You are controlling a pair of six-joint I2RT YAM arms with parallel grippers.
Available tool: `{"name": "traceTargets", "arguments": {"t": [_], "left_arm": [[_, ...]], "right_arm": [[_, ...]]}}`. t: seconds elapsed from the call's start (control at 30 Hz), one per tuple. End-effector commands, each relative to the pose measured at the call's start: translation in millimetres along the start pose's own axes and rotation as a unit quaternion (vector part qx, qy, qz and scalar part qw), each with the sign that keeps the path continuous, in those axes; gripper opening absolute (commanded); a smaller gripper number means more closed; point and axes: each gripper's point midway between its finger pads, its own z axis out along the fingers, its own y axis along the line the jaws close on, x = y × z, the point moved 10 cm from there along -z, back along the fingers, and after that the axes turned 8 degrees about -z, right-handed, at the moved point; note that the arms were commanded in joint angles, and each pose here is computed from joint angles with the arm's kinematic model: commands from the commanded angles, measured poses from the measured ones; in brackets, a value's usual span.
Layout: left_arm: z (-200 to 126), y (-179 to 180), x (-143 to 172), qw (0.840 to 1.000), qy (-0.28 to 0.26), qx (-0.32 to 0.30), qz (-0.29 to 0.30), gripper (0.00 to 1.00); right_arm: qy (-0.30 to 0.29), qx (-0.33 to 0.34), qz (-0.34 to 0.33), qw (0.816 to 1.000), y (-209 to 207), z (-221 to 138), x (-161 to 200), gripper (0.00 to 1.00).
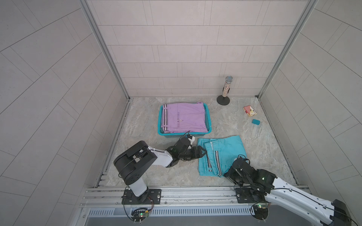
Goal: Put the folded long pants in the basket
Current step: Move the long pant to the center of the board.
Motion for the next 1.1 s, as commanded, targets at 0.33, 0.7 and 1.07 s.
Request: {"name": "traceTargets", "arguments": {"t": [0.33,0.7,1.07], "left_arm": [[-10,41,21,0.994,0.035,-0.097,-0.036,0.00],[-107,45,12,0.982,-0.020,-0.184,-0.042,0.00],[-148,63,15,0.978,-0.026,-0.192,-0.080,0.00]], "right_arm": [[-0.024,-0.173,-0.244,0.954,73,-39,-8,0.57],[-0.054,-0.256,-0.381,0.887,116,-95,-9,0.64],[-0.083,-0.071,-0.354,0.929,114,-57,-38,0.87]]}}
